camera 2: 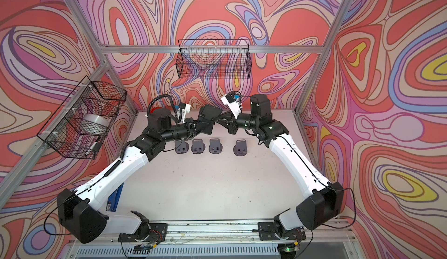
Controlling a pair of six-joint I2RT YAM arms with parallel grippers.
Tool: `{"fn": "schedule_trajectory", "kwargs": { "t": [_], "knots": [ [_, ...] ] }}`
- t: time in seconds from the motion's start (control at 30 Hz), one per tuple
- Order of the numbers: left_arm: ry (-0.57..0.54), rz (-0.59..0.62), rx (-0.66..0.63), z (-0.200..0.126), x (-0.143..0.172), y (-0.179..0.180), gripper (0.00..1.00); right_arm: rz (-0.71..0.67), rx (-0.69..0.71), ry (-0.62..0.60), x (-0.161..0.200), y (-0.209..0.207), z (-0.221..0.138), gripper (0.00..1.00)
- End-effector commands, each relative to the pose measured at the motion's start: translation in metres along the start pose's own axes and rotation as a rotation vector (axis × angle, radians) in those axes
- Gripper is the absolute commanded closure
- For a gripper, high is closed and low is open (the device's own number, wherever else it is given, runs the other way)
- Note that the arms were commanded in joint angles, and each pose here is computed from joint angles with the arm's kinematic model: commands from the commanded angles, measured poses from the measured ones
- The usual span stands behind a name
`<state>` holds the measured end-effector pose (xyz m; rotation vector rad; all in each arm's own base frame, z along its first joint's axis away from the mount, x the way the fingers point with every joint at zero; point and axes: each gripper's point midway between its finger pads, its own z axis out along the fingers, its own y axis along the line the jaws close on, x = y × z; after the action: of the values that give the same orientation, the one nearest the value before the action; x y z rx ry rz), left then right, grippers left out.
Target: Open the phone stand
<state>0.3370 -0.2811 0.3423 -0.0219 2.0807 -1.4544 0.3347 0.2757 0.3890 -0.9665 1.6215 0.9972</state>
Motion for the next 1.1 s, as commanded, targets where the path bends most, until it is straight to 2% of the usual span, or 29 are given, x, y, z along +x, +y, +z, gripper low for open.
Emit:
{"fn": "schedule_trajectory", "kwargs": {
  "t": [0.0, 0.37, 1.07],
  "knots": [
    [-0.035, 0.051, -0.071, 0.003, -0.001, 0.025, 1.0, -0.033, -0.109, -0.08, -0.031, 0.028, -0.012, 1.0],
    [-0.135, 0.088, -0.056, 0.018, -0.018, 0.039, 1.0, 0.004, -0.172, -0.072, -0.027, 0.045, -0.019, 1.0],
    [-0.187, 0.103, -0.032, 0.036, -0.04, 0.038, 1.0, 0.079, -0.215, -0.05, -0.011, 0.055, -0.021, 1.0]
  ]
}}
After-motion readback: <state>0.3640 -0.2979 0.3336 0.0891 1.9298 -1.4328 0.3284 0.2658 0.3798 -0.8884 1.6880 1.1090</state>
